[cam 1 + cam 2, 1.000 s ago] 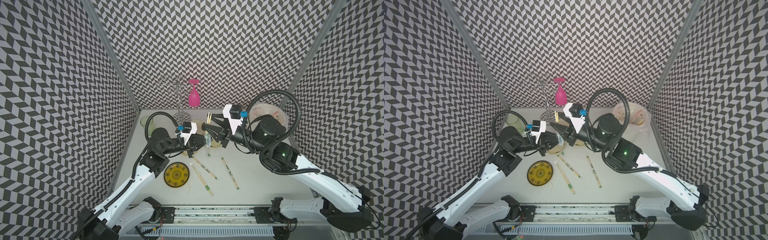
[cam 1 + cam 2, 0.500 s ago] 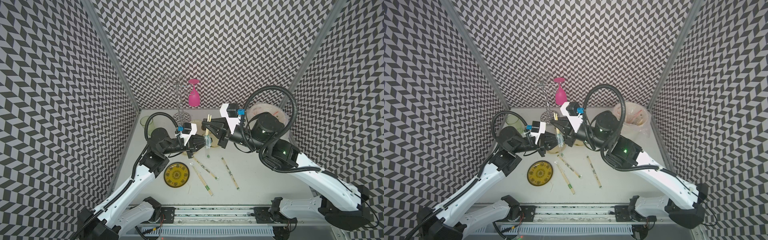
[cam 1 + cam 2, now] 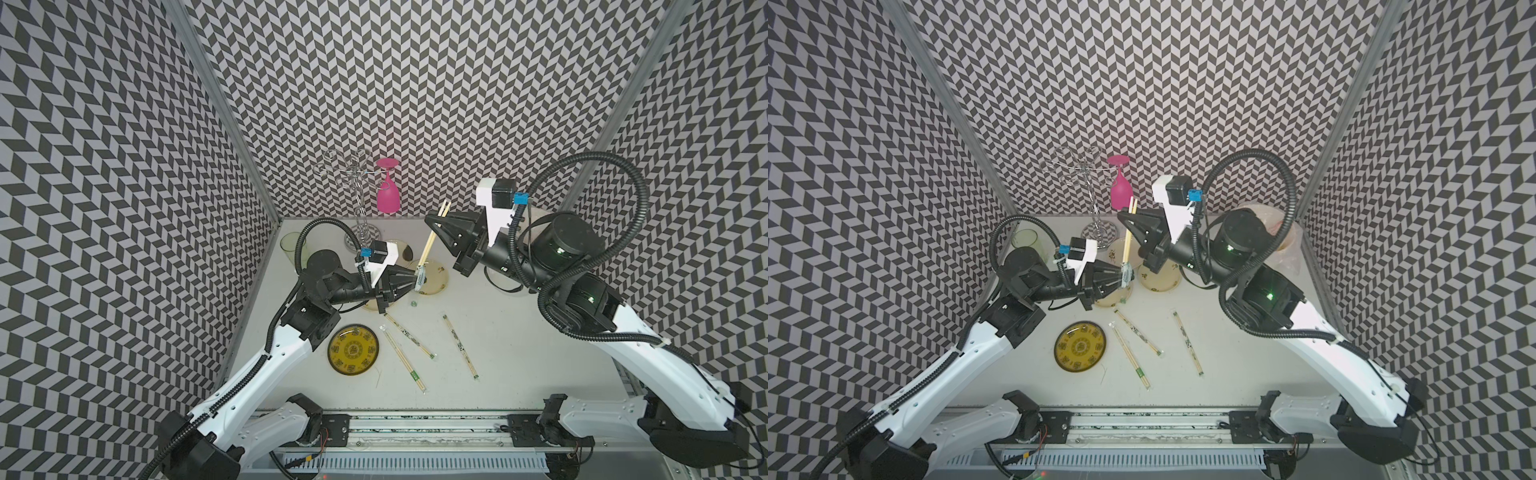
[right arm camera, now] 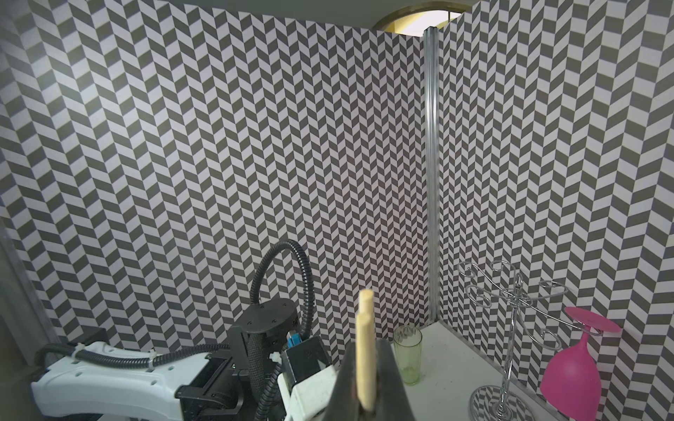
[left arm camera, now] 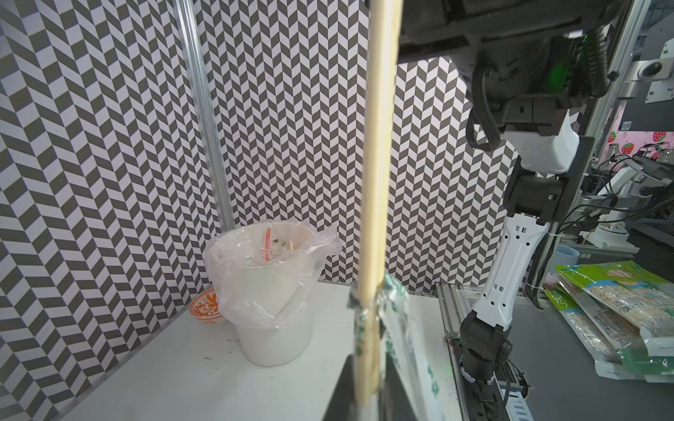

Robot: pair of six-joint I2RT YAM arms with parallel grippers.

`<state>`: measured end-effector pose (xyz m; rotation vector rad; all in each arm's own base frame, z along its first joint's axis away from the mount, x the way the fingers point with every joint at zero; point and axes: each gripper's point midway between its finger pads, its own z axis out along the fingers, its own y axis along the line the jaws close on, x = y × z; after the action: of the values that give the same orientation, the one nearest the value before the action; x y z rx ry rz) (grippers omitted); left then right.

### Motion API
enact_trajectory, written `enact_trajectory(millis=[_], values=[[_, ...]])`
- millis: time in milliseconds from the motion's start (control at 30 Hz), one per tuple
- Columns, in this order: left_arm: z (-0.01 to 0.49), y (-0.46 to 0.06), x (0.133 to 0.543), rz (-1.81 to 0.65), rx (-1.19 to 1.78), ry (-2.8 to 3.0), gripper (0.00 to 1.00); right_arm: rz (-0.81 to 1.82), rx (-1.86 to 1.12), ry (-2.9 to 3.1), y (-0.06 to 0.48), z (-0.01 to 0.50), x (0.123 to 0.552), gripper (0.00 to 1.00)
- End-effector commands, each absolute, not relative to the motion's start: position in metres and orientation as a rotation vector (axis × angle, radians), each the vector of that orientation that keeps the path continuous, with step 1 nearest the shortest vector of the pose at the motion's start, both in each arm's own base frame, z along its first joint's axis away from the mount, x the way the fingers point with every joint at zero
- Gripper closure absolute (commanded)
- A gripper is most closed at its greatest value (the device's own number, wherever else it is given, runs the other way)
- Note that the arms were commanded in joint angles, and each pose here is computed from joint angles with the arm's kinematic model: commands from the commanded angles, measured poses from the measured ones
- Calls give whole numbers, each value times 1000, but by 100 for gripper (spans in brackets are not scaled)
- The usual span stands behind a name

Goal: Remove the packaging of disposable chopsticks
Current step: Remove the packet bag from the disposable chopsticks, then place the disposable chopsticks on the plate.

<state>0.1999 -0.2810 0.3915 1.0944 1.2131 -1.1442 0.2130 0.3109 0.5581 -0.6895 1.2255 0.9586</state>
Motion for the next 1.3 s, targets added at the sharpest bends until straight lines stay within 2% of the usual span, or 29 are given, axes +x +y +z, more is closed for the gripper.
enact_trajectory(millis=[0, 300, 500, 733, 933, 1100, 1267], values=[[396, -282, 192, -1165, 1123, 1195, 100, 962, -632, 1120, 294, 590, 205, 100], [392, -283, 201, -1119, 1099, 1237, 100, 907, -441, 1060, 256, 622, 215, 100], [397, -269, 225, -961, 984, 1297, 100, 848, -324, 1128, 239, 618, 257, 100], [417, -216, 268, -718, 679, 1341, 100, 910, -384, 1407, 268, 535, 339, 100], [423, -188, 283, -663, 557, 1349, 100, 1030, -370, 1680, 291, 433, 415, 100], [421, -175, 293, -630, 503, 1373, 100, 1148, -262, 1766, 308, 369, 459, 100], [422, -173, 294, -626, 495, 1373, 100, 1393, -132, 1806, 338, 311, 496, 100]])
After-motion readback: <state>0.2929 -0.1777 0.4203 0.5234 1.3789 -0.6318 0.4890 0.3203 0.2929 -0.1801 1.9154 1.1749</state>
